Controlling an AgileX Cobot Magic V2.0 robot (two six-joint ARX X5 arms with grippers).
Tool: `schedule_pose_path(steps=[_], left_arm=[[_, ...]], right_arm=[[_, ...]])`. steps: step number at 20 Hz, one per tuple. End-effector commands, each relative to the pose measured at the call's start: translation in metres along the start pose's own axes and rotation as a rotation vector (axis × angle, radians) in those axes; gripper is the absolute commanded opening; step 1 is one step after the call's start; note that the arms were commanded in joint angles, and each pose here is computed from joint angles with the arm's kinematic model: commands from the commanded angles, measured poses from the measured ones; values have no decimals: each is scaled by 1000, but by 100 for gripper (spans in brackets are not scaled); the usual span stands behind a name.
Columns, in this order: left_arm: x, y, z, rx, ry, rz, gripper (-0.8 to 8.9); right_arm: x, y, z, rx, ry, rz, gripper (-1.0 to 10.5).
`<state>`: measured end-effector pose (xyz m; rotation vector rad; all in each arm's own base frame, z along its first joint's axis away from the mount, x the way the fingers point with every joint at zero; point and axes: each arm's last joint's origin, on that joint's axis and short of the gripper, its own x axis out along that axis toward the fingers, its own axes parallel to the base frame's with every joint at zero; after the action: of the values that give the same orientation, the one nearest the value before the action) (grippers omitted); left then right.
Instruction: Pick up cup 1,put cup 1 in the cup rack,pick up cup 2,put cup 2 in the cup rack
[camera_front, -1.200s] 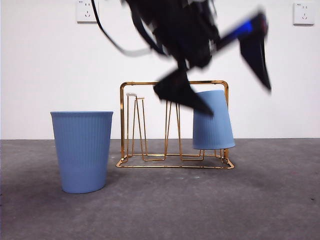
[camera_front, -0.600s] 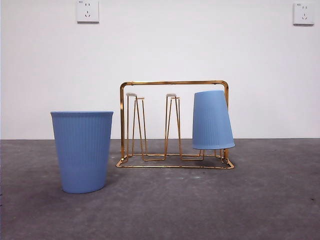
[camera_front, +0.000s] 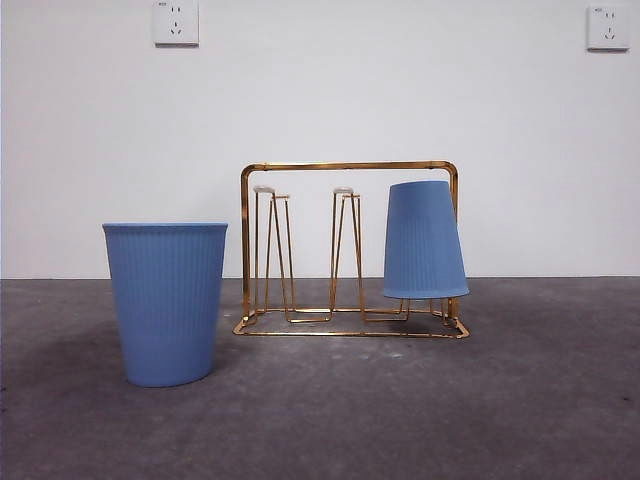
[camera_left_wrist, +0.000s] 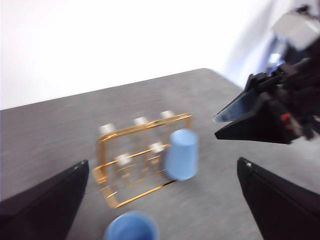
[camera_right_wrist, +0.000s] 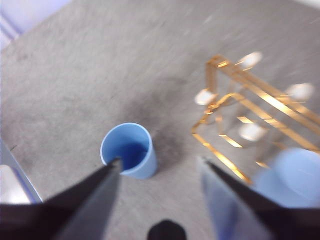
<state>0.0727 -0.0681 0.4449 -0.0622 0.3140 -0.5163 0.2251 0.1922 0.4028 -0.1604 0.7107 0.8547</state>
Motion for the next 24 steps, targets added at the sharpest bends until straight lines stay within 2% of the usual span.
schedule_pose_path(steps=[1,3,6,12,15,16,18,20,24], left_arm=[[-17,9,-8,3,11,69,501],[-29,15,-14,11,27,110,501],[-35,20,-22,11,72,164,501],[-27,17,-21,19,98,170,500],[-24,16,-20,19,103,162,500],[-23,15,-20,16,99,161,500],[-21,14,-18,3,86,147,500],[-21,12,-15,-13,66,104,500],[-20,8,-7,-46,-4,9,500]], right_arm=[[49,-9,-2,50,84,37,409],[89,-14,-8,95,152,73,411],[139,-16,-22,116,251,85,411],[200,-1,-44,126,331,103,410],[218,3,-54,119,374,59,403],[223,1,-58,127,388,39,346],[230,0,-63,133,408,32,102],[232,0,-64,120,408,34,-13],[230,0,-61,102,387,40,-12]])
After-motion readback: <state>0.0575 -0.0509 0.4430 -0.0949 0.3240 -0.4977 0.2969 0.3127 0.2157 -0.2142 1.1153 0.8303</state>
